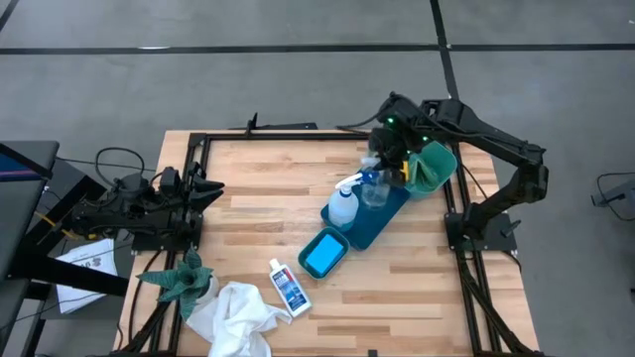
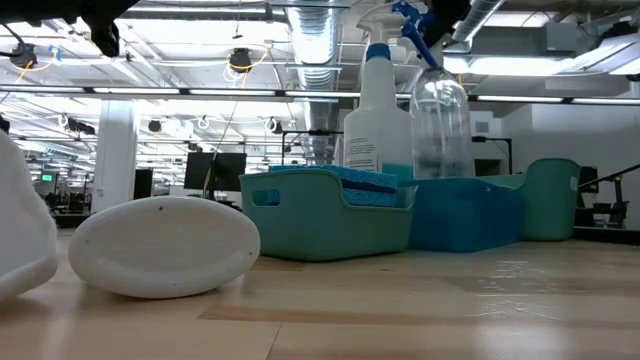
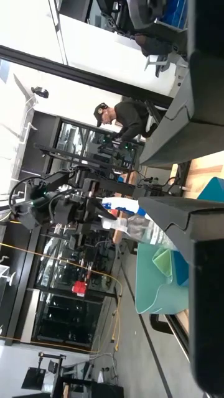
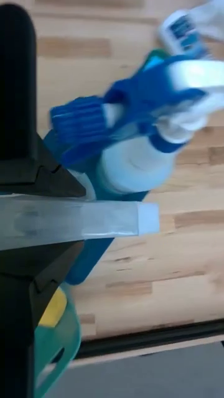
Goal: Pick & Place Kitchen Items
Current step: Put the transparent spray bottle into the blue bin
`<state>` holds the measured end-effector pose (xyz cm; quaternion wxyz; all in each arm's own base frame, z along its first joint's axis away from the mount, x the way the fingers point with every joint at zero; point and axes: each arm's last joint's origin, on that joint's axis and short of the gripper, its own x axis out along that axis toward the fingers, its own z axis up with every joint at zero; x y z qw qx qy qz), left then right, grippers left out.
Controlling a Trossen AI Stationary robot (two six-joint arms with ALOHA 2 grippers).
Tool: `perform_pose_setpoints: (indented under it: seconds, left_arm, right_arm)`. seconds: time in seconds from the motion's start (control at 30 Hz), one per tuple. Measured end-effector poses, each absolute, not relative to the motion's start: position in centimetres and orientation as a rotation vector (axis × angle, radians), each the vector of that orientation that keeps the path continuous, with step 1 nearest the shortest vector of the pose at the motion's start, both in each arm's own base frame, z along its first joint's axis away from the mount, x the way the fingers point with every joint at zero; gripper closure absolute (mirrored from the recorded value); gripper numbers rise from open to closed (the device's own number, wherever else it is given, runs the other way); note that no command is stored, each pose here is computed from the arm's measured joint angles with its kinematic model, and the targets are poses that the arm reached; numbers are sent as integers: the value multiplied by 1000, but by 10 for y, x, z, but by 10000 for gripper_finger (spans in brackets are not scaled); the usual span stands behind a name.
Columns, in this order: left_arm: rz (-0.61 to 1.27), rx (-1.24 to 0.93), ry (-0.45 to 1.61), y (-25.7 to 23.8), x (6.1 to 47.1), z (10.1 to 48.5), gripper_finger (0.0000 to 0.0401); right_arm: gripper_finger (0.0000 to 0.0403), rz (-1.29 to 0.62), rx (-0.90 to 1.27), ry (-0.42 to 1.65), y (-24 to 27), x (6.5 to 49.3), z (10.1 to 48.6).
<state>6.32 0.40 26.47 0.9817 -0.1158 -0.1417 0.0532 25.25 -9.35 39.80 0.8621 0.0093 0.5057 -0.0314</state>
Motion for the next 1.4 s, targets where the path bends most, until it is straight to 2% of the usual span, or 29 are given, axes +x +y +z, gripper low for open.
perform_pose_setpoints:
  seconds: [0.4, 0.87, 1.07, 1.4]
  left_arm:
    - [106, -232, -285, 4, 63, 265, 314]
    - [103, -232, -284, 4, 63, 265, 314]
    - [104, -232, -285, 4, 63, 265, 314]
    - [108, -233, -285, 4, 63, 265, 314]
  right_arm:
    - [316, 25, -131, 1070, -93, 252, 398]
    - [316, 55, -106, 1010, -106, 250, 399]
    - [316, 56, -70, 1043, -115, 245, 378]
    - [316, 87, -69, 973, -110, 243, 373]
